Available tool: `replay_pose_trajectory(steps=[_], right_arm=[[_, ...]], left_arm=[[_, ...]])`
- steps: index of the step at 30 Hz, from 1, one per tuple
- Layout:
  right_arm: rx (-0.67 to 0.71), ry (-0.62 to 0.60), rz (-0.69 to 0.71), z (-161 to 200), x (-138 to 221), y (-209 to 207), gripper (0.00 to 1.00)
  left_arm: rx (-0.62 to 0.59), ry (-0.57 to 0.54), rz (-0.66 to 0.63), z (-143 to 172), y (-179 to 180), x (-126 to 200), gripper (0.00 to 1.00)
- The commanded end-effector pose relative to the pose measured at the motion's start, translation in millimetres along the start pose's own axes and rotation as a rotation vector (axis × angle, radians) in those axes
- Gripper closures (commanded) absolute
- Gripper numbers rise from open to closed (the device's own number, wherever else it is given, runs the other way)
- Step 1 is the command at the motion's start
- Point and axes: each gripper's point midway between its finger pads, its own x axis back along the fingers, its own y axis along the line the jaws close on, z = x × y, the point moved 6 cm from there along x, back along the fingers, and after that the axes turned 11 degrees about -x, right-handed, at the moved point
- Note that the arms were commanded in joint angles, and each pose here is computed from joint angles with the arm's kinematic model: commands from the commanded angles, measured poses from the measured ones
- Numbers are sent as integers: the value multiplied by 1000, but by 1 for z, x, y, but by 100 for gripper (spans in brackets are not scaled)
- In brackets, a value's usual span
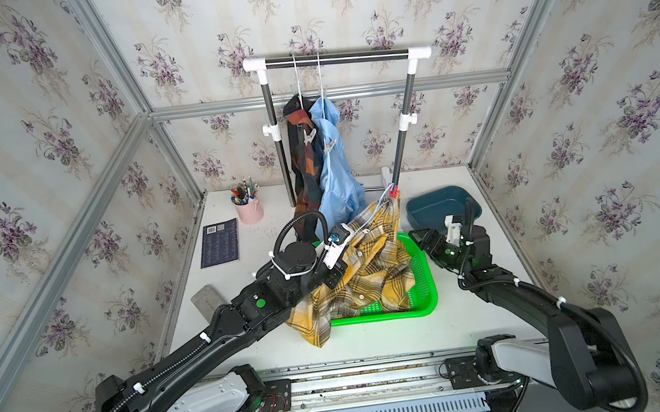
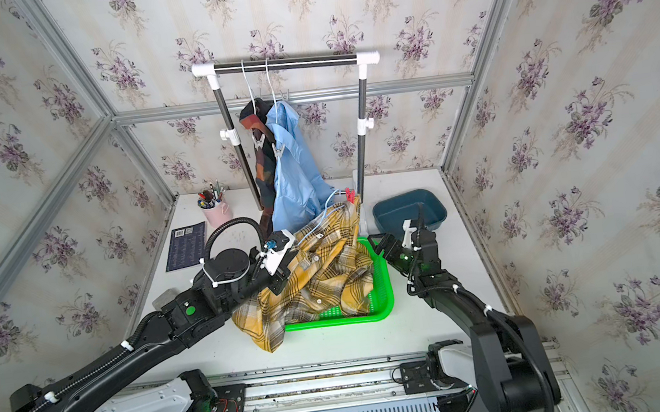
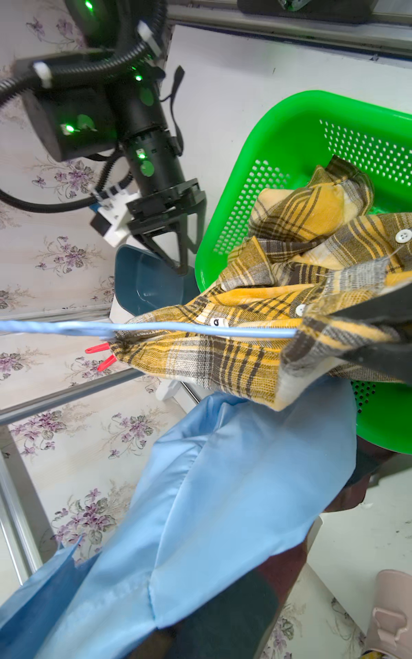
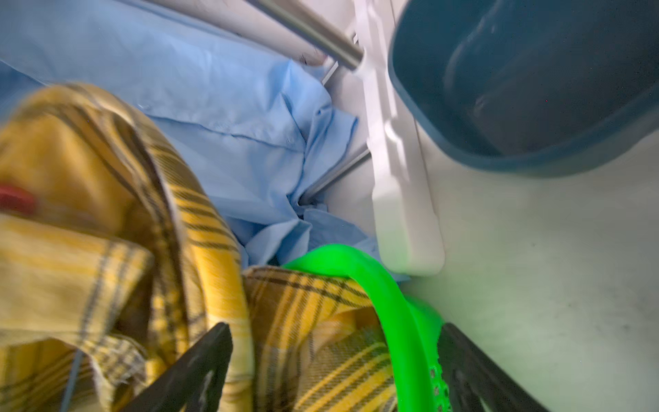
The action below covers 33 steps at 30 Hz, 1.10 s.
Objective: Remove the clothespins securing long-sleeve shirts to the hanger
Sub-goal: Place the long-sleeve shirt at the bin, then remove the clamp from the hanger.
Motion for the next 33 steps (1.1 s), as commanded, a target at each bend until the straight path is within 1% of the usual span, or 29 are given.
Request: replay_pose_trajectory(steps=[1,4,9,12,15,20,23,27,28,33], right_arm=[[63,-131,99,-21,21,8,5],[78,-157,114,-36,37,29,3],[52,-150,66,-52,56,49,5],[40,-79,28,-53,49,60,8],[18,-3,0,-50,40,63,11],[7,96,1,-38,38,58,13],[3,122,9,-34,40,50,13],[-31,160,21,-35,41,34,17],[-33,163,33,-36,40,32,17],[-15,189,64,-40,29,25,22]], left_arm=[[-96,-22,-81,-7,-1,-1,100],[-174,-10,-106,-6,-14,-7,100],[-315,23,-195,0,-31,-21,100],[-420,32,-235,1,-47,-29,100],[-532,37,-242,6,-70,-35,100],[-672,62,-273,21,-101,-40,100],[-720,84,-270,30,-113,-44,100],[-762,96,-292,35,-119,-47,100],[-762,95,-291,35,-119,-47,100],[-849,128,-256,50,-139,-60,100]])
